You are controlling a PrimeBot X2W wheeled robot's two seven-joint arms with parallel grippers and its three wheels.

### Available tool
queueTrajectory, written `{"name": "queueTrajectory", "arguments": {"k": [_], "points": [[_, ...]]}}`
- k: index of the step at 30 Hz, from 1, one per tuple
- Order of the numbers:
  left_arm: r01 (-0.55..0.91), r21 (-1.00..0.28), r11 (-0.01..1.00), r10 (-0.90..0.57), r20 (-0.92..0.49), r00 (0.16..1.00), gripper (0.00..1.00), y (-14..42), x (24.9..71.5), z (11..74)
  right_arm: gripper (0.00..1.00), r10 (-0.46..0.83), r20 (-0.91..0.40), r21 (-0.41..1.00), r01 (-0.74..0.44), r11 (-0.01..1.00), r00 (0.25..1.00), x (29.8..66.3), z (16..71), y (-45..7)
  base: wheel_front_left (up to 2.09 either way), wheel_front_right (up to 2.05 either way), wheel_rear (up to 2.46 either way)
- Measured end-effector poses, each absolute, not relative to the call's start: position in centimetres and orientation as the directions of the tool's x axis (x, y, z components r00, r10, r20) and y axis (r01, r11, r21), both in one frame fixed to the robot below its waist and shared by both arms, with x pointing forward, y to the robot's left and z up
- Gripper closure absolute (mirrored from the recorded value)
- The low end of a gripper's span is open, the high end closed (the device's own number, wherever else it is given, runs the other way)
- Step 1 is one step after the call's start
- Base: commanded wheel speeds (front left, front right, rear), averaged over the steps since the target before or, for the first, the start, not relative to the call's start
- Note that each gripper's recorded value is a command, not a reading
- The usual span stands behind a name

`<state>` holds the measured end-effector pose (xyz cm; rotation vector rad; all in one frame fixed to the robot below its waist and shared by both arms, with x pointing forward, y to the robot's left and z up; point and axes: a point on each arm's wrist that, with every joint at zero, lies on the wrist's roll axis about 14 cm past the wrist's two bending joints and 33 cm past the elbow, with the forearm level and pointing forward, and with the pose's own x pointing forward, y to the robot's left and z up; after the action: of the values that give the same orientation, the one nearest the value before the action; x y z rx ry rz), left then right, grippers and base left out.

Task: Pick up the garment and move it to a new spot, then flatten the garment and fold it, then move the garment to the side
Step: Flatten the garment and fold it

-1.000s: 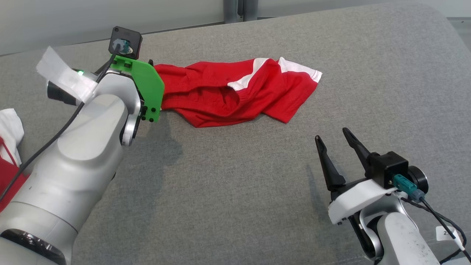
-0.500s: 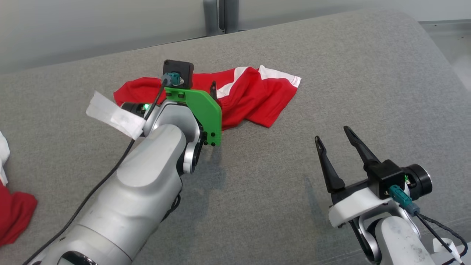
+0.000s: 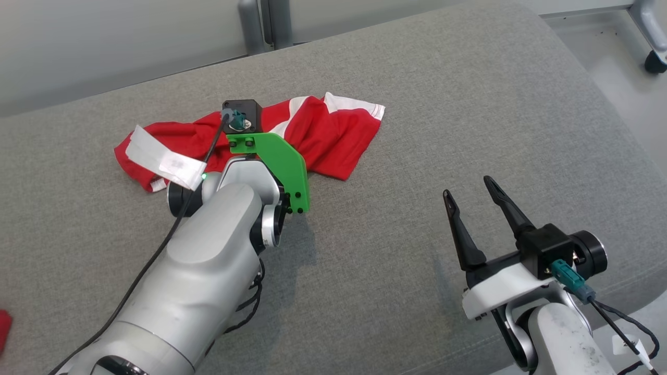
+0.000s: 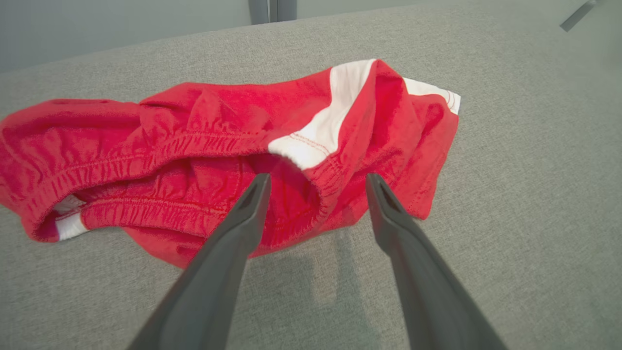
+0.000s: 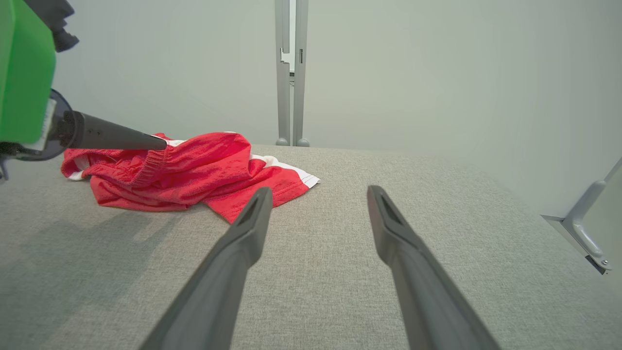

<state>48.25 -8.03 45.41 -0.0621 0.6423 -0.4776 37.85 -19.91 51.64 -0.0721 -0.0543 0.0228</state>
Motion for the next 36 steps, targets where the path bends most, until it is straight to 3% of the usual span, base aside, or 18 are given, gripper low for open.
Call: {"name": "queueTrajectory", "arguments": {"k": [5,6,7,9,11,12,13,22,36], "points": [[0.369,-0.234,0.899,-0.433,-0.592,0.680,0.00,-8.3,48.7,44.7,0.00,0.003,0.064,-0.073,0.002,0.997,0.998,37.7,51.6,-20.7,0.00,0.00,0.00],[0.361,-0.236,0.902,-0.428,-0.599,0.677,0.09,-8.2,48.8,44.4,0.00,-0.003,0.072,-0.064,0.007,0.998,0.997,37.7,51.7,-20.8,0.00,0.00,0.00],[0.354,-0.237,0.905,-0.423,-0.604,0.675,0.09,-8.1,48.9,44.2,0.00,-0.010,0.079,-0.047,0.014,0.999,0.997,37.6,51.8,-21.0,0.00,0.00,0.00],[0.347,-0.237,0.907,-0.417,-0.609,0.674,0.56,-8.0,49.1,43.9,0.00,-0.020,0.079,-0.003,0.021,1.000,0.997,37.6,51.5,-21.2,0.00,0.00,0.00],[0.344,-0.245,0.907,-0.420,-0.612,0.671,0.75,-8.0,49.3,43.7,0.00,-0.025,0.073,0.052,0.021,0.998,0.997,37.6,51.1,-21.0,0.00,0.00,0.00],[0.342,-0.249,0.906,-0.421,-0.607,0.675,0.94,-8.0,49.4,43.7,0.00,-0.024,0.072,0.064,0.019,0.998,0.997,37.6,51.0,-20.9,0.00,0.00,0.00],[0.343,-0.256,0.904,-0.427,-0.604,0.673,1.00,-8.0,49.4,43.7,0.00,-0.020,0.070,0.072,0.015,0.997,0.997,37.6,50.9,-20.8,0.00,0.00,0.00],[0.350,-0.316,0.882,-0.469,-0.510,0.721,1.00,-7.0,49.9,45.5,0.00,0.007,0.087,0.065,-0.012,0.998,0.996,38.5,51.2,-20.0,0.00,0.00,0.00],[0.299,-0.282,0.911,-0.404,-0.474,0.783,1.00,1.3,47.0,45.8,0.00,0.092,0.073,0.048,-0.095,0.994,0.993,39.1,51.0,-17.2,0.00,0.00,0.00]]}}
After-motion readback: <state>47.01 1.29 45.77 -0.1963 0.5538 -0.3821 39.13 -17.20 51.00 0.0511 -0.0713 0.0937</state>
